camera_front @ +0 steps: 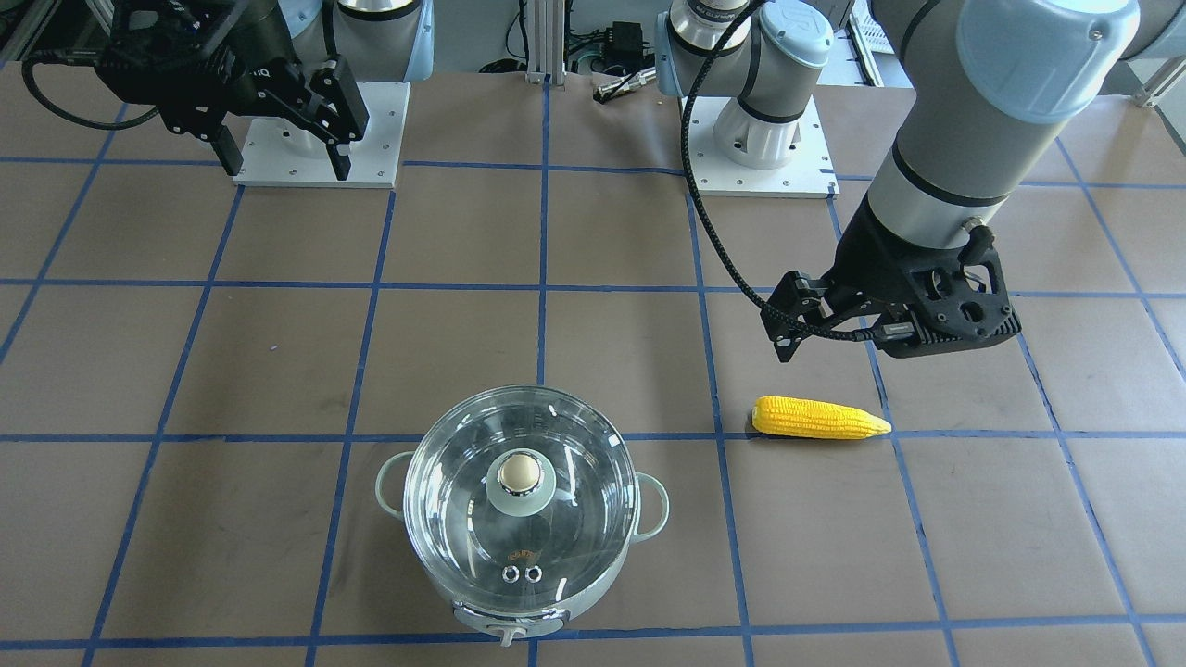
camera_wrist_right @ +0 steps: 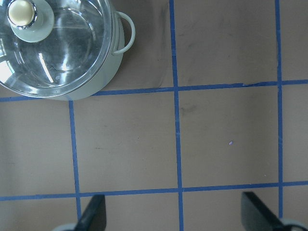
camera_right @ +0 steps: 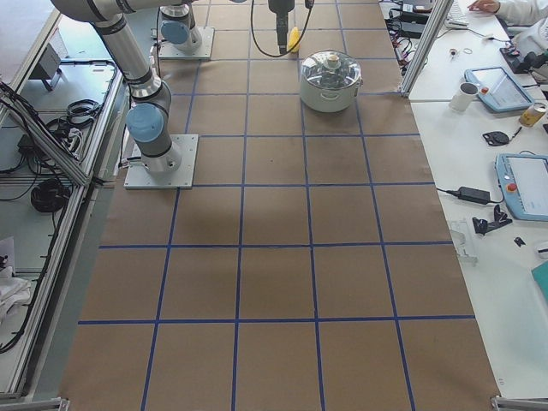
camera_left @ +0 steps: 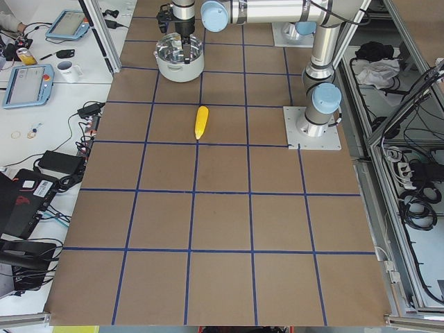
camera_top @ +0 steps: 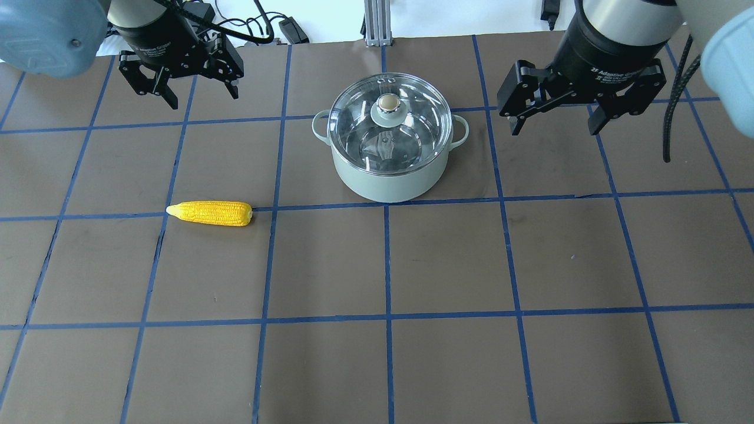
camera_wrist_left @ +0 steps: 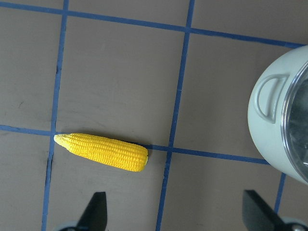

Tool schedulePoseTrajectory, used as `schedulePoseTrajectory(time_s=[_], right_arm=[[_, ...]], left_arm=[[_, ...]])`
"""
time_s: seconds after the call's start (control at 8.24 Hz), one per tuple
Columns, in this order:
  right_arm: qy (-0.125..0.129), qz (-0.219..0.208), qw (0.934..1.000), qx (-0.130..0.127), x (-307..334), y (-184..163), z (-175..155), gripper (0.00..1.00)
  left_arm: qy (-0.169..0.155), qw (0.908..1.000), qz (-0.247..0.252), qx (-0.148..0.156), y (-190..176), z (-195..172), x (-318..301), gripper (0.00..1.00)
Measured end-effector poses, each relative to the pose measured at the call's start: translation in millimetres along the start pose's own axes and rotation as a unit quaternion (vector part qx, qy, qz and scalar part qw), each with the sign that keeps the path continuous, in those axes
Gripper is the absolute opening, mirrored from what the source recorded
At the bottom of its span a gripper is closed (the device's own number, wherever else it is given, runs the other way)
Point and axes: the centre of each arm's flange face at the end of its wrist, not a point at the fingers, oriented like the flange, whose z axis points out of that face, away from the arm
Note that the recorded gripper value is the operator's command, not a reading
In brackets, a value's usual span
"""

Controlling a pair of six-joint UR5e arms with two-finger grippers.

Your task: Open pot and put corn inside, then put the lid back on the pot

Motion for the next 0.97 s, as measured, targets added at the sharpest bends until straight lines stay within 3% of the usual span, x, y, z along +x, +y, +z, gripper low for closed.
schedulePoseTrajectory(time_s=[0.24,0.61,0.73,0.97], right_arm=[[-0.001,0.002,1.0000,-0.002,0,-6,2,1.00],[-0.006,0.038,0.9992,-0.002,-15,-69,11,1.00],[-0.017,0.048,0.9987,0.001,-34,-95,27,1.00],[-0.033,0.060,0.9975,0.020,-98,-128,75,1.00]], left_arm=[[0.032,0.9989,-0.035,0.000,0,0,3,1.00],[0.038,0.9811,-0.190,-0.004,3,5,2,1.00],[0.034,0.9669,-0.253,-0.014,10,12,1,1.00],[0.015,0.9271,-0.372,-0.040,22,38,-10,1.00]])
